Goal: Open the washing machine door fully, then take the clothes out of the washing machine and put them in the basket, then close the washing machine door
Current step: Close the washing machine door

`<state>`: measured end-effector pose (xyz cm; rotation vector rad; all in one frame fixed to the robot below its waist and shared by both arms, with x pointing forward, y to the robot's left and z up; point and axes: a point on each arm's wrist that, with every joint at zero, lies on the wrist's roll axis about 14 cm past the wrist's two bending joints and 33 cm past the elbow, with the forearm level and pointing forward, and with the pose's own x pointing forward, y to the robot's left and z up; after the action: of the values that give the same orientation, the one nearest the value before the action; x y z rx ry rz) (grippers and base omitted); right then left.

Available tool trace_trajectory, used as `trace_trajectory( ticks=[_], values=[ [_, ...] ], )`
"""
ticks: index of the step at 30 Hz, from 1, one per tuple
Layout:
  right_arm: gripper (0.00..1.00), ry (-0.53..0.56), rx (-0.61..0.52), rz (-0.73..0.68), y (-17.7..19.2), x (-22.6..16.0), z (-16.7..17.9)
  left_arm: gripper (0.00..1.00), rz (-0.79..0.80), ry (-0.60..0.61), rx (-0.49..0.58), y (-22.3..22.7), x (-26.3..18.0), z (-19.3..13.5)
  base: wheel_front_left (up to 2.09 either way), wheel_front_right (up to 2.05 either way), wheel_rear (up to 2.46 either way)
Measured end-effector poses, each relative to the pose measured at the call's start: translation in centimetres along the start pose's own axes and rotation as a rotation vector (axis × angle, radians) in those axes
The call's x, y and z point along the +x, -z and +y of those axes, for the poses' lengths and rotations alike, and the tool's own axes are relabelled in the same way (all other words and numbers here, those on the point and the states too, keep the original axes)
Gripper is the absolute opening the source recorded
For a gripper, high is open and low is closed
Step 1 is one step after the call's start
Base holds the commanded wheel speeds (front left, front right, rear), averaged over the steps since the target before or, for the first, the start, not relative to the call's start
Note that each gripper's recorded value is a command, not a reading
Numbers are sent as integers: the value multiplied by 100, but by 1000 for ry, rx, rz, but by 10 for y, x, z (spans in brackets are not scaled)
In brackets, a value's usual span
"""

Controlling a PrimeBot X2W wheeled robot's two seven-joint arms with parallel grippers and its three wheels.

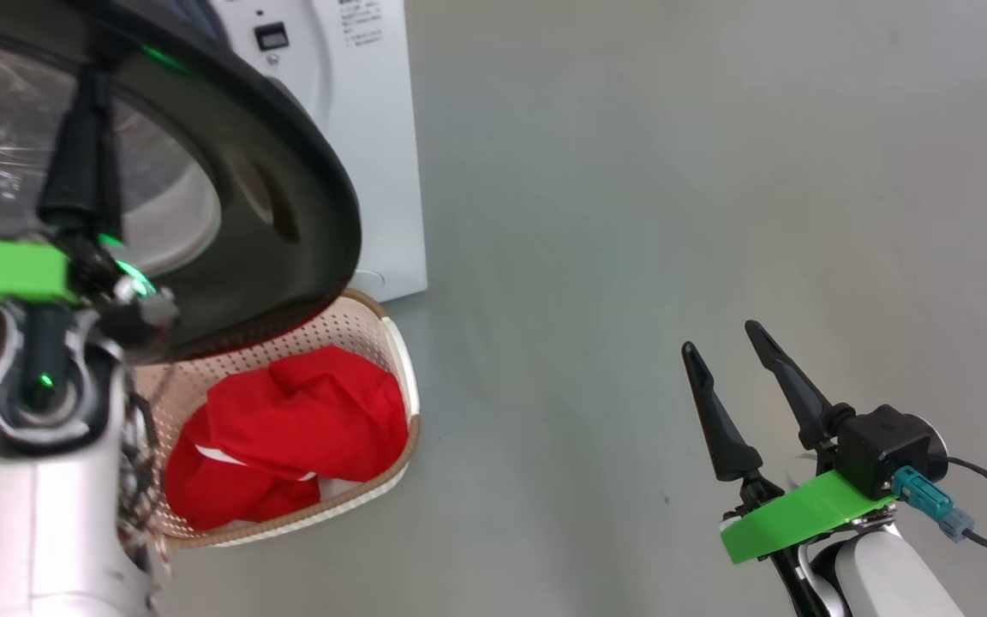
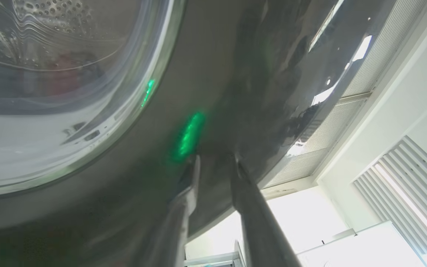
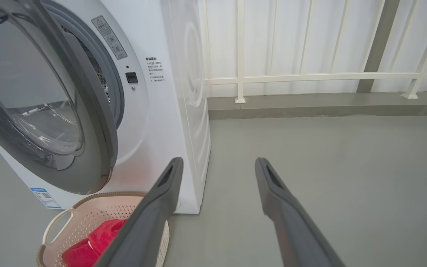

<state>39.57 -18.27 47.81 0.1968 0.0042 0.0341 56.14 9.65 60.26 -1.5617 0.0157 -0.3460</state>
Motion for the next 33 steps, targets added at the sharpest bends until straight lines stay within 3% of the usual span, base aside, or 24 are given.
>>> trace_trajectory(
  ticks=[6,13,24,31,33],
  values=[
    [100,-25,3,-25,-8,0,8,100,4,-45,77,-1,-32,16,0,0,0],
    [100,-59,7,-71,-24,-3,21,100,-81,-108,421,-23,-86,31,0,0,0],
    [100,-78,15,-127,-42,-21,29,100,-76,-76,956,-33,-158,25,0,0,0],
    [100,-79,16,-164,-54,-29,30,100,-135,-79,1221,-51,-183,9,0,0,0],
    [100,-69,18,-164,-53,-32,27,100,-160,-94,1249,-54,-192,8,0,0,0]
  ],
)
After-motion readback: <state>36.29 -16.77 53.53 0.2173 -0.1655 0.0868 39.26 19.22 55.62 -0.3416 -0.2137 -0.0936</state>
